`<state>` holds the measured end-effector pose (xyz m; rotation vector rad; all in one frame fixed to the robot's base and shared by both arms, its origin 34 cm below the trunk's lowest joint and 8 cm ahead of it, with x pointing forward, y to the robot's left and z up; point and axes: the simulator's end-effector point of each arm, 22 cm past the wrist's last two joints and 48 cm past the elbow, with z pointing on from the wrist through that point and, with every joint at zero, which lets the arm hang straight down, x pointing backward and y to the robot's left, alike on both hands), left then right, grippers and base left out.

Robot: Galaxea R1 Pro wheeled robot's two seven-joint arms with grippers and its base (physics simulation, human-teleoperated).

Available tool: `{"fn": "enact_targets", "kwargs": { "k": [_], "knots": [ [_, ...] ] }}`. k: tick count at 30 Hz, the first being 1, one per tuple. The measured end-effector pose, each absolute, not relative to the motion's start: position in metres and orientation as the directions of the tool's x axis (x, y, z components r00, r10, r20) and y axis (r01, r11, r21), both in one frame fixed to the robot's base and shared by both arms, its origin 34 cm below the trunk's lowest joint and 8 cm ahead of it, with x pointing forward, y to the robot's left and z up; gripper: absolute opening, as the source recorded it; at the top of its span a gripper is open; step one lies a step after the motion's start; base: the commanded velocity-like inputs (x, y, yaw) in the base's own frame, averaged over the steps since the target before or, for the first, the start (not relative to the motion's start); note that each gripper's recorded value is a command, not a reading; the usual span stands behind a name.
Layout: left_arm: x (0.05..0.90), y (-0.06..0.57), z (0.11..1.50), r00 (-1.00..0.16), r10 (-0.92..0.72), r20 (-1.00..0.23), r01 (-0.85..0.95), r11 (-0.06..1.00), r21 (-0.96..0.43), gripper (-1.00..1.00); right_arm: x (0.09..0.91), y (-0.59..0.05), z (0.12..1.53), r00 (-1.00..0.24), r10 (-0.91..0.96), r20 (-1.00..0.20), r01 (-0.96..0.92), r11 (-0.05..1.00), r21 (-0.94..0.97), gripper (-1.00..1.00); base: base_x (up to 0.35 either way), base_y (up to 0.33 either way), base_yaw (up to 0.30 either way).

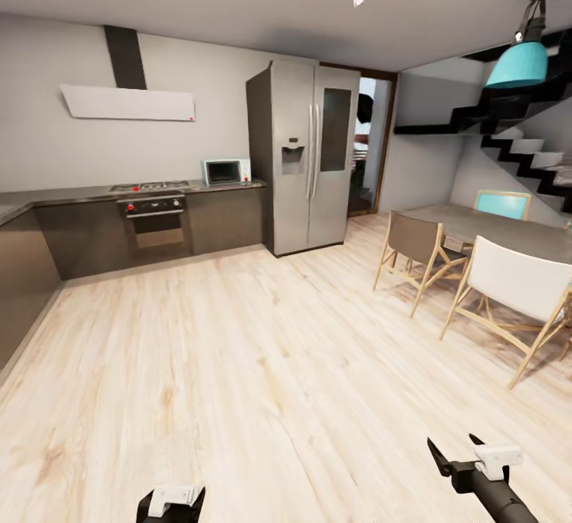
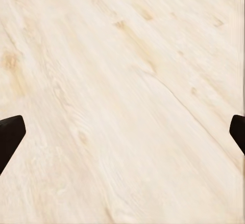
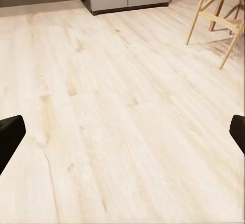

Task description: Put the three can of soda from the living room inside the tash can in the kitchen.

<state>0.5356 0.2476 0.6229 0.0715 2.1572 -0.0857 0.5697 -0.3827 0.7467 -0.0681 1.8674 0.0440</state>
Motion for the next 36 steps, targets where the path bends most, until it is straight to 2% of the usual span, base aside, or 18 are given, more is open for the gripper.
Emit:
{"fn": "enact_targets", "kwargs": {
  "k": [22, 29, 36],
  "knots": [
    [0.5377, 0.2476, 0.6281, -0.542, 0.017, -0.840, 0.085, 0.996, -0.034, 1.00, 0.5702, -0.3849, 0.7526, -0.279, -0.025, -0.960, -0.066, 0.998, -0.007, 1.00, 0.000, 0.007, -0.235],
    [0.5385, 0.2465, 0.6300, -0.537, 0.019, -0.843, 0.091, 0.995, -0.035, 1.00, 0.5703, -0.3844, 0.7536, -0.278, -0.027, -0.960, -0.069, 0.998, -0.008, 1.00, 0.000, 0.237, -0.221],
    [0.5384, 0.2452, 0.6304, -0.536, 0.023, -0.844, 0.096, 0.995, -0.034, 1.00, 0.5704, -0.3843, 0.7542, -0.276, -0.028, -0.961, -0.069, 0.998, -0.009, 1.00, 0.000, 0.187, -0.063]
  ]
}}
